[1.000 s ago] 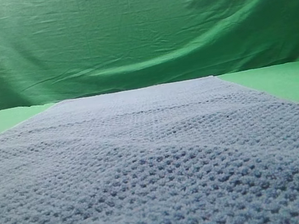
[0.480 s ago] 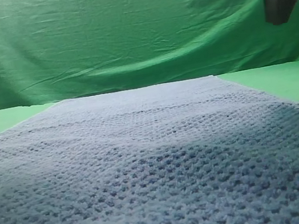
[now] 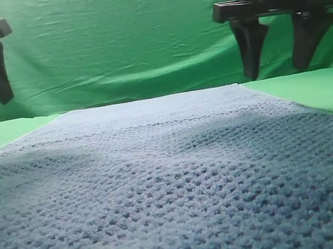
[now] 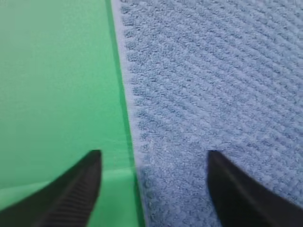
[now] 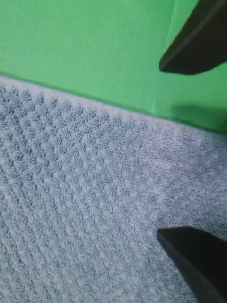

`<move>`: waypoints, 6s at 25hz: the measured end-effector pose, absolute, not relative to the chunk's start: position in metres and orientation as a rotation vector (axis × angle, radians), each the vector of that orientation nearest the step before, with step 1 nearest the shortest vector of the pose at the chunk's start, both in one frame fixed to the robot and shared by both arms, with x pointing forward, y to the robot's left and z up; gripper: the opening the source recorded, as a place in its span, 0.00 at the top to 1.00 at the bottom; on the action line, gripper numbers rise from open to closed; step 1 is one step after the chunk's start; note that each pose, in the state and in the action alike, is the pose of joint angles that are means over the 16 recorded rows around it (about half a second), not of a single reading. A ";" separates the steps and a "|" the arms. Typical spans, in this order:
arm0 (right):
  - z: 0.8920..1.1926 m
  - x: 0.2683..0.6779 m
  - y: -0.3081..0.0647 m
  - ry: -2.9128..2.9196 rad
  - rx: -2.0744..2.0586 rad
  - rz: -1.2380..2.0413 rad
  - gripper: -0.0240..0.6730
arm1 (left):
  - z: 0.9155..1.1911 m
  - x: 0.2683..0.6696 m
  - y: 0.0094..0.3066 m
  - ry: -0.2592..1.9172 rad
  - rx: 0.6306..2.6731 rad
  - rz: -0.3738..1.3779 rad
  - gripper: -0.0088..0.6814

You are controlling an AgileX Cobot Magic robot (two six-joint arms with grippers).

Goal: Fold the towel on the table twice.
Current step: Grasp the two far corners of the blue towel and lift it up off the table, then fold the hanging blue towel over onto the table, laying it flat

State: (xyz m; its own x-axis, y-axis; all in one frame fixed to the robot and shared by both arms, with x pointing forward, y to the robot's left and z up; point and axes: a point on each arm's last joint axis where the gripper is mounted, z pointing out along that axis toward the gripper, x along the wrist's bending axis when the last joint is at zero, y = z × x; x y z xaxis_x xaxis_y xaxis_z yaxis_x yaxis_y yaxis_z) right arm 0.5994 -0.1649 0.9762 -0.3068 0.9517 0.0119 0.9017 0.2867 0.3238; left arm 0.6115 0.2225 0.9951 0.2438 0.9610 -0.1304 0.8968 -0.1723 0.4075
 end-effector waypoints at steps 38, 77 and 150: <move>0.924 0.626 -0.154 2.382 1.724 0.402 0.40 | 0.927 0.635 0.189 1.806 2.363 0.118 0.32; 1.194 0.670 -0.154 1.891 1.304 0.935 0.97 | 1.199 0.650 0.177 1.400 1.822 0.620 0.99; 1.023 0.581 -0.177 2.343 1.585 0.559 0.97 | 1.008 0.551 0.164 1.666 1.935 0.425 0.99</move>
